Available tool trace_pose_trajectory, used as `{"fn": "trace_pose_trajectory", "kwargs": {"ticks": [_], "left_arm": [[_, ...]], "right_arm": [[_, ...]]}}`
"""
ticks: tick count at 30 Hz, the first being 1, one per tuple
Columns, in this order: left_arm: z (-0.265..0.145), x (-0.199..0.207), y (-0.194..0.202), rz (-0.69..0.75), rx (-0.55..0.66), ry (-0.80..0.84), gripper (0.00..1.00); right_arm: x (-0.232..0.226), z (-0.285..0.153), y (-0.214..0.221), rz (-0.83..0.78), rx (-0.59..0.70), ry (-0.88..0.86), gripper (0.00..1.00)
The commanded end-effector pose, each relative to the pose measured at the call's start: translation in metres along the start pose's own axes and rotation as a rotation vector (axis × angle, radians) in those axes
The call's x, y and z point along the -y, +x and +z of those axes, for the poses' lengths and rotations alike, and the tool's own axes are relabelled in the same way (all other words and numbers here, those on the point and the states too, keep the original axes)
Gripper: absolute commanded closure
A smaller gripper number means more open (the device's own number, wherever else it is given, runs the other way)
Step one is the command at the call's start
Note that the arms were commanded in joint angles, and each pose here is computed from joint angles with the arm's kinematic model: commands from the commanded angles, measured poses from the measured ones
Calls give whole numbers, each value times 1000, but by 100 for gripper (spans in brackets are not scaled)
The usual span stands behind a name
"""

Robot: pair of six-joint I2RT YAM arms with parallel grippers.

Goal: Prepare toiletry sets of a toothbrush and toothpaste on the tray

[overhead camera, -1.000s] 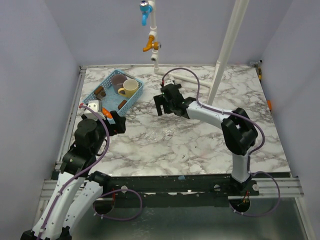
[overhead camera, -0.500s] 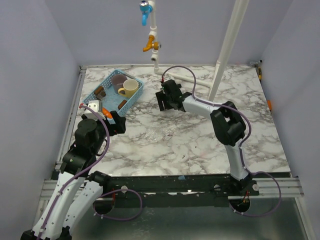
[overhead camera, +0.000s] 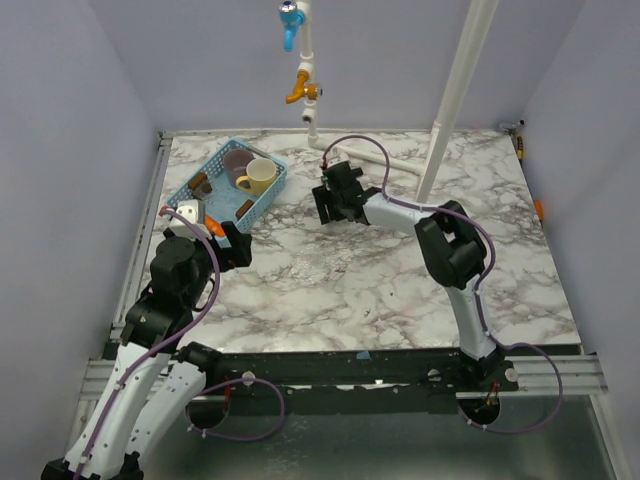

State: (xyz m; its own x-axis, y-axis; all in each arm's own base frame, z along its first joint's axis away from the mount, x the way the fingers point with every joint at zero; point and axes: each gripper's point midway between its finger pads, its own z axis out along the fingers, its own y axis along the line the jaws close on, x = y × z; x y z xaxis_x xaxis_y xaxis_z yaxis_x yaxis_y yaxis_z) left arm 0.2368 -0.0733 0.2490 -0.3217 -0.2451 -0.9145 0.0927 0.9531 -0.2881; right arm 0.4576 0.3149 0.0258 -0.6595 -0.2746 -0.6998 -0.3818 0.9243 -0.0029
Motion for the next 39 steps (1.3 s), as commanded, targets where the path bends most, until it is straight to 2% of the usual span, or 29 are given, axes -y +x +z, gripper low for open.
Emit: {"fn": "trace_pose_trajectory", "kwargs": {"ticks": [1, 20, 39], "left_arm": [[0, -4, -4, 0, 13, -23, 1], [-2, -4, -6, -2, 20, -20, 1], [-7, -2, -8, -8, 35, -5, 1]], "right_arm": [[12, 0, 31, -18, -64, 27, 28], [22, -45, 86, 52, -134, 31, 28], [-33, -73, 137, 97, -195, -57, 27]]}}
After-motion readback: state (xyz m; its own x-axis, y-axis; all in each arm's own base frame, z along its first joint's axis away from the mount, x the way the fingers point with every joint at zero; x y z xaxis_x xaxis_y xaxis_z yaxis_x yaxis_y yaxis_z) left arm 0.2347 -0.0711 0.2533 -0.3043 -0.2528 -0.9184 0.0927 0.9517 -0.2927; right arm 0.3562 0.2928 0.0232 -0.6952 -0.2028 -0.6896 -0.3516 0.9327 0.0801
